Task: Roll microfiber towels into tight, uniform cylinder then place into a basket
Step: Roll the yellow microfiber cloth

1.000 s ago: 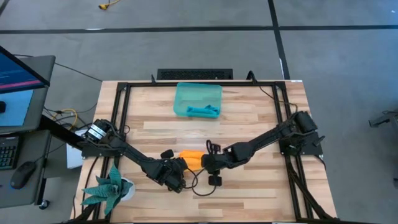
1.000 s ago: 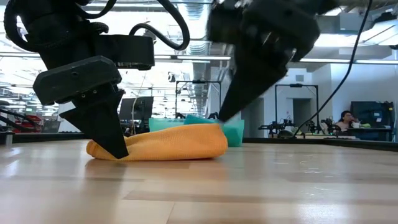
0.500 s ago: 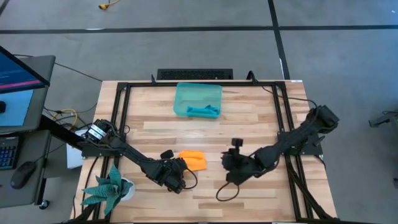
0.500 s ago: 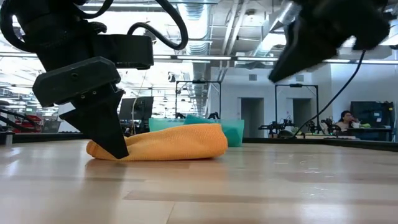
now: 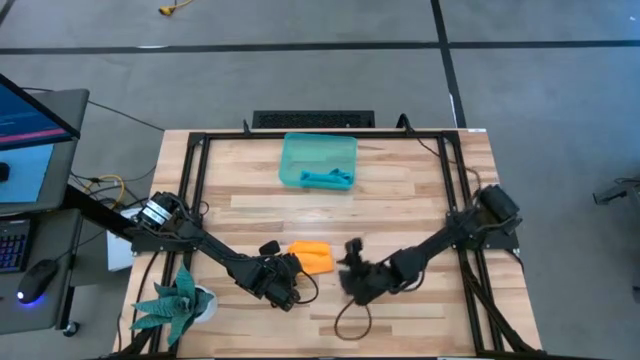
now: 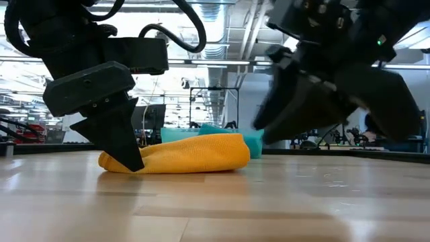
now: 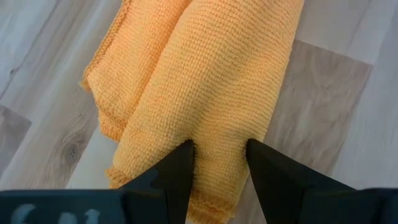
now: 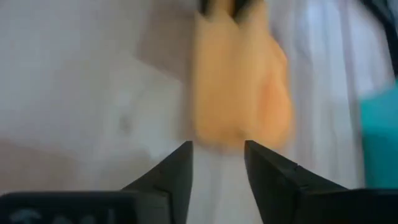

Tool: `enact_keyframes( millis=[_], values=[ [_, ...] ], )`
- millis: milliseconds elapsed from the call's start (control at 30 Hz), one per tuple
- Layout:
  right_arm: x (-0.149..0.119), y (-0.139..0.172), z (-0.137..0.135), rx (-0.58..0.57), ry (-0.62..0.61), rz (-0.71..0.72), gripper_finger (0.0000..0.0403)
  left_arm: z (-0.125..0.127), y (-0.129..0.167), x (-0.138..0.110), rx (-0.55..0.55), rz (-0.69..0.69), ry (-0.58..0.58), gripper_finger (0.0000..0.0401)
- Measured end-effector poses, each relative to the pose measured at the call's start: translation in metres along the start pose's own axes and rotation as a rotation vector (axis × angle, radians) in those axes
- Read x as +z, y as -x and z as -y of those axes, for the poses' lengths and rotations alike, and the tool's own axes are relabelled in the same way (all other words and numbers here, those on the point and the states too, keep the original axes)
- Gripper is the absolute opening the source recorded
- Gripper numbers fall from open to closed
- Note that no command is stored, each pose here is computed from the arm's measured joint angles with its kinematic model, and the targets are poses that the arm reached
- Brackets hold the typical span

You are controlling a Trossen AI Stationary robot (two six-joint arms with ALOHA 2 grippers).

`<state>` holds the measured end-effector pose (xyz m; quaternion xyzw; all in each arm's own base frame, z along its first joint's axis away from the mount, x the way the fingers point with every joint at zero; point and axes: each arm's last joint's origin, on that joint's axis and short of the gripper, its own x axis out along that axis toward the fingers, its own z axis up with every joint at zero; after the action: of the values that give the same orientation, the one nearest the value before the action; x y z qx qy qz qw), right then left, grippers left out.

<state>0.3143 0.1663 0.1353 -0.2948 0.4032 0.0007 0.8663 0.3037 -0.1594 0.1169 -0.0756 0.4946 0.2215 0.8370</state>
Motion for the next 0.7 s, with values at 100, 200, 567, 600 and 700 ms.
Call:
enact_keyframes(
  millis=[100, 200, 567, 600, 700],
  values=[
    [0.008, -0.011, -0.014, 0.001, 0.095, 0.019, 0.019, 0.0, 0.0, 0.0, 0.001, -0.001, -0.017, 0.0148],
    [0.015, -0.023, -0.02, -0.043, 0.141, 0.015, 0.0212, 0.0, 0.0, 0.0, 0.001, -0.003, -0.036, 0.0148],
    [0.015, -0.057, -0.008, -0.086, 0.089, -0.071, 0.0233, 0.0, 0.0, 0.0, 0.001, -0.006, -0.054, 0.0148],
    [0.014, -0.058, -0.005, -0.091, 0.058, -0.078, 0.0233, 0.0, 0.0, 0.0, 0.001, -0.006, -0.054, 0.0148],
    [0.012, -0.064, 0.003, -0.104, 0.007, -0.091, 0.0229, 0.0, 0.0, 0.0, 0.001, -0.006, -0.054, 0.0148]
  ],
)
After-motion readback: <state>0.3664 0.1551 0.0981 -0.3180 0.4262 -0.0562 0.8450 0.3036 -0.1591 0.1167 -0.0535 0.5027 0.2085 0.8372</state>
